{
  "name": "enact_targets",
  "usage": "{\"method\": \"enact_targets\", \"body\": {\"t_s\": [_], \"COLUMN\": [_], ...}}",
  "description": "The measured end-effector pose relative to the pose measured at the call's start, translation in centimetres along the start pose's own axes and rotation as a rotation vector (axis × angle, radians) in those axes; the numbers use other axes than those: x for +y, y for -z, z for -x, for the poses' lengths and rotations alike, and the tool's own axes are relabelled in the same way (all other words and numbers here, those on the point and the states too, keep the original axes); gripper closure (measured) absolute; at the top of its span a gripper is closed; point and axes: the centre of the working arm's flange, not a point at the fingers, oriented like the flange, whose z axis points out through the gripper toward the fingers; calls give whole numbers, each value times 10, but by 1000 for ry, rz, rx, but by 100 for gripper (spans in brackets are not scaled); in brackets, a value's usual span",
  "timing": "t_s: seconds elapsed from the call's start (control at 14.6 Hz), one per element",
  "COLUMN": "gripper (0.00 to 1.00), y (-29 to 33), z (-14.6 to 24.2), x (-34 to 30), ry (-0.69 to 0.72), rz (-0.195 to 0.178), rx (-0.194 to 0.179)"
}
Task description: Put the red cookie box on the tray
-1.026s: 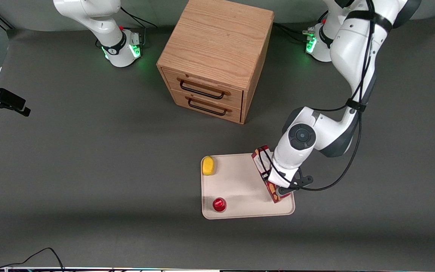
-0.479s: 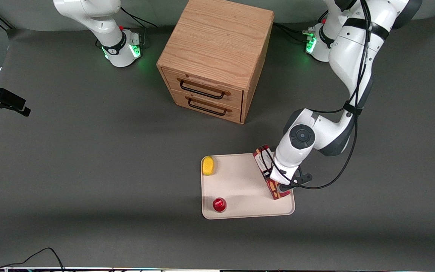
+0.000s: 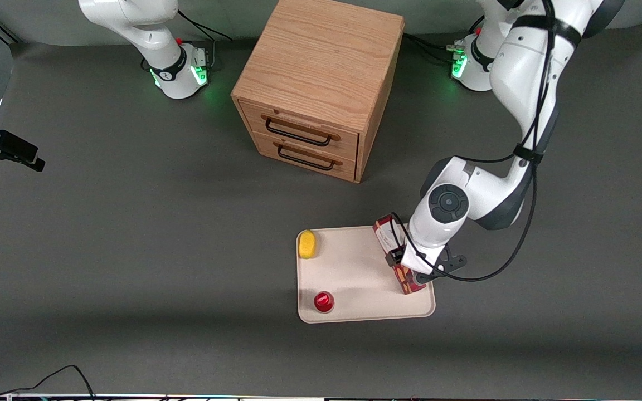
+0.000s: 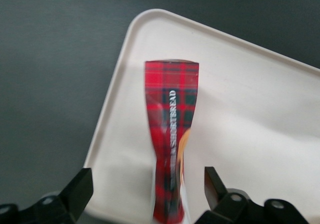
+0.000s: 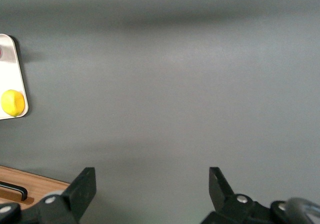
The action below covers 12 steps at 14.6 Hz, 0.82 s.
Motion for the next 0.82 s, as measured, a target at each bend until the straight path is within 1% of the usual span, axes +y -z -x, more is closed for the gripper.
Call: {"method": "enact_targets", "body": {"t_s": [0.14,0.21,0.27,0.48,0.62,0.68,0.75,0.82], "gripper": [0,0,0,0,0,0,0,0], "y": [58,91,124,208,251,271,288,302], "z": [-1,0,1,2,-5,-11,-18,-26], "x": [-1,-5,-11,-50,-93,-118,-144,-172], "ry": [9,-4,-32,-146,-214,-248,-277,-304], "rz": [-56,-83,-101,-133,-159,-166,-158,-140], "rx": [-44,-58,-69,-97,-117,-127,-138,-146]}}
